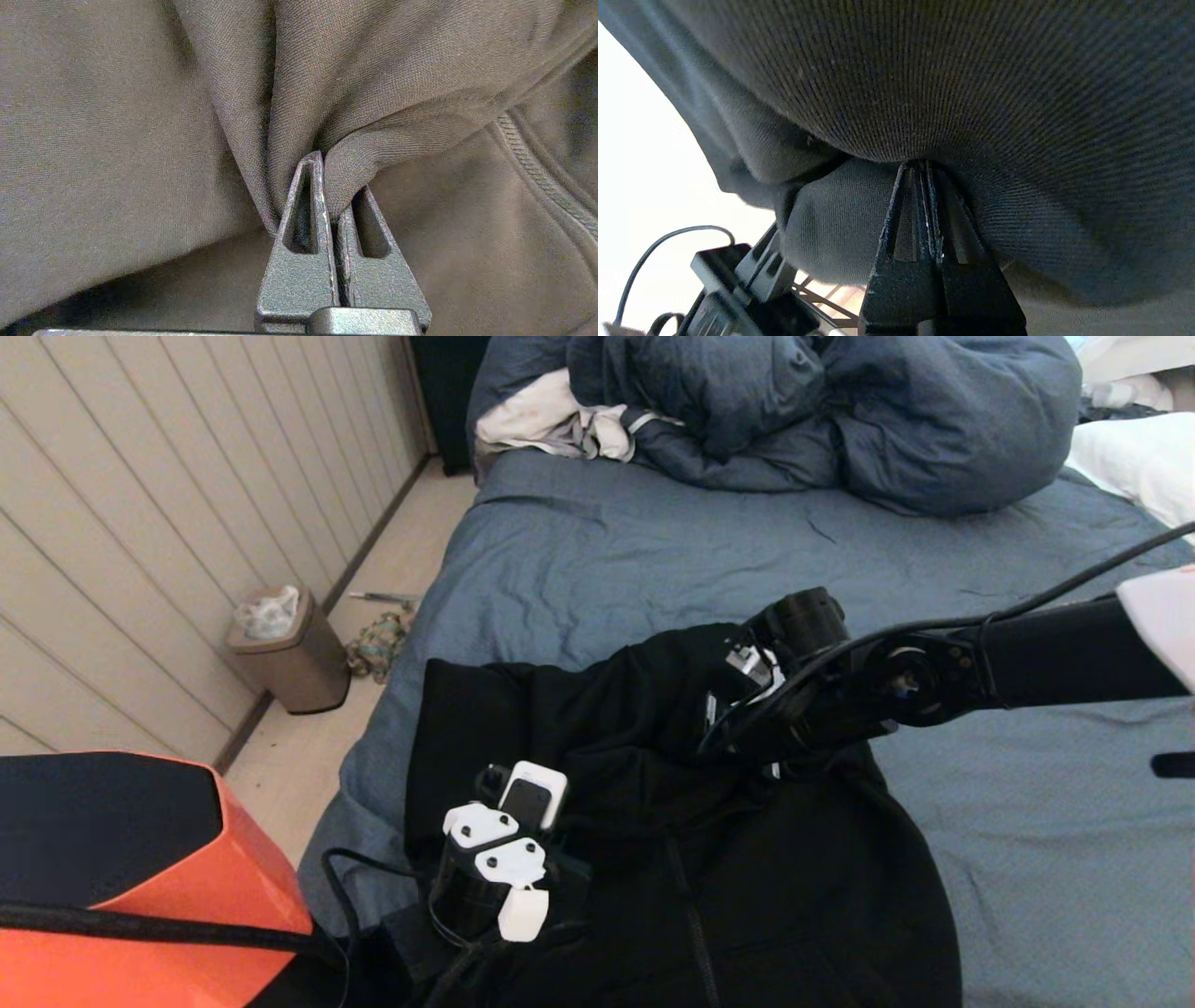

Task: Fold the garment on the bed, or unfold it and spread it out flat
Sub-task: Fold the black sweatshirt

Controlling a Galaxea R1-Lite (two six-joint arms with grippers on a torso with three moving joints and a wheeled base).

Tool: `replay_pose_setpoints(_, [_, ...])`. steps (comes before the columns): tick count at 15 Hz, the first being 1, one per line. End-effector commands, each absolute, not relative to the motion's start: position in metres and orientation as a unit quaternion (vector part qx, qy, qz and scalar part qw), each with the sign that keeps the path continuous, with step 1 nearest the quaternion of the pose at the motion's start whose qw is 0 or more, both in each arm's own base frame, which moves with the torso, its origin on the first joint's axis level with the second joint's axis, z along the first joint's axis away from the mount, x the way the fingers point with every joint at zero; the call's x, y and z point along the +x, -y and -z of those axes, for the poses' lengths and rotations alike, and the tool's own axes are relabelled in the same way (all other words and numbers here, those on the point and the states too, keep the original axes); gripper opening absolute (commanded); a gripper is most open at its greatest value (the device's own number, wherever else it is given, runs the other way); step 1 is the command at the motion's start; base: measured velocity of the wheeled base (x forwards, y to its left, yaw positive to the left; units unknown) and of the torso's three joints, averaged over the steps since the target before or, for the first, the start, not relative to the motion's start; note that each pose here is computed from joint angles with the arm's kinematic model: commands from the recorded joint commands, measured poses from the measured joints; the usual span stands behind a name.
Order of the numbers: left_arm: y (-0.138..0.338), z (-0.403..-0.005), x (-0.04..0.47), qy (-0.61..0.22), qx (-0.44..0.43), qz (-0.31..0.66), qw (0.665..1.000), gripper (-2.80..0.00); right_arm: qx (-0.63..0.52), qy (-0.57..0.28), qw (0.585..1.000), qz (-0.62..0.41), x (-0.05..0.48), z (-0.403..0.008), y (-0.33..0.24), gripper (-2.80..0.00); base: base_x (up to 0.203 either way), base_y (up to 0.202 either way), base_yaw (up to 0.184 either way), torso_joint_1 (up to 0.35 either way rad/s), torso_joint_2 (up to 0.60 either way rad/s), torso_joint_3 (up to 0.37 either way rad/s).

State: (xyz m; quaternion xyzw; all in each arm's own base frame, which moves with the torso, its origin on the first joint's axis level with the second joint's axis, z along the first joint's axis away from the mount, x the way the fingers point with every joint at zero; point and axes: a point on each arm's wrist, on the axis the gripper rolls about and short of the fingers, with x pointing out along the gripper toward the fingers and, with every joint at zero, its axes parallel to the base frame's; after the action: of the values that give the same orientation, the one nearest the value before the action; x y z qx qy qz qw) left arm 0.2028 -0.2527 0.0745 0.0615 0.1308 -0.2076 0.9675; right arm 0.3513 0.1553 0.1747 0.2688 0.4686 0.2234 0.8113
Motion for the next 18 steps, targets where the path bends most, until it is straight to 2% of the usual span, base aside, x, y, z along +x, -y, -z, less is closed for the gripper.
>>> replay_pose_setpoints(1, [0.252, -0.079, 0.200, -0.124, 0.057, 0.208, 0.969, -2.80, 0.269, -0.476, 0.808, -0.220, 0.355, -0.168, -0.157, -2.80, 0.000, 0.000, 0.000, 0.000, 0.00, 0.000])
replay_pose_setpoints(6, [0.257, -0.078, 0.194, -0.128, 0.066, 0.218, 0.965, -2.80, 0.276, -0.467, 0.811, -0.220, 0.356, -0.175, -0.155, -2.80, 0.000, 0.000, 0.000, 0.000, 0.00, 0.000])
replay_pose_setpoints(7, [0.258, -0.074, 0.194, -0.132, 0.070, 0.218, 0.964, 0.00, 0.276, -0.467, 0.811, -0.220, 0.356, -0.175, -0.155, -2.80, 0.000, 0.000, 0.000, 0.000, 0.00, 0.000])
replay_pose_setpoints(13, [0.259, -0.067, 0.170, -0.137, 0.076, 0.249, 0.956, 0.00, 0.279, -0.455, 0.815, -0.225, 0.360, -0.182, -0.155, -2.80, 0.000, 0.000, 0.000, 0.000, 0.00, 0.000])
replay_pose_setpoints(18, [0.231, -0.125, 0.157, -0.067, 0.020, 0.244, 0.967, 0.00, 0.287, -0.431, 0.823, -0.234, 0.356, -0.202, -0.152, -2.80, 0.000, 0.000, 0.000, 0.000, 0.00, 0.000])
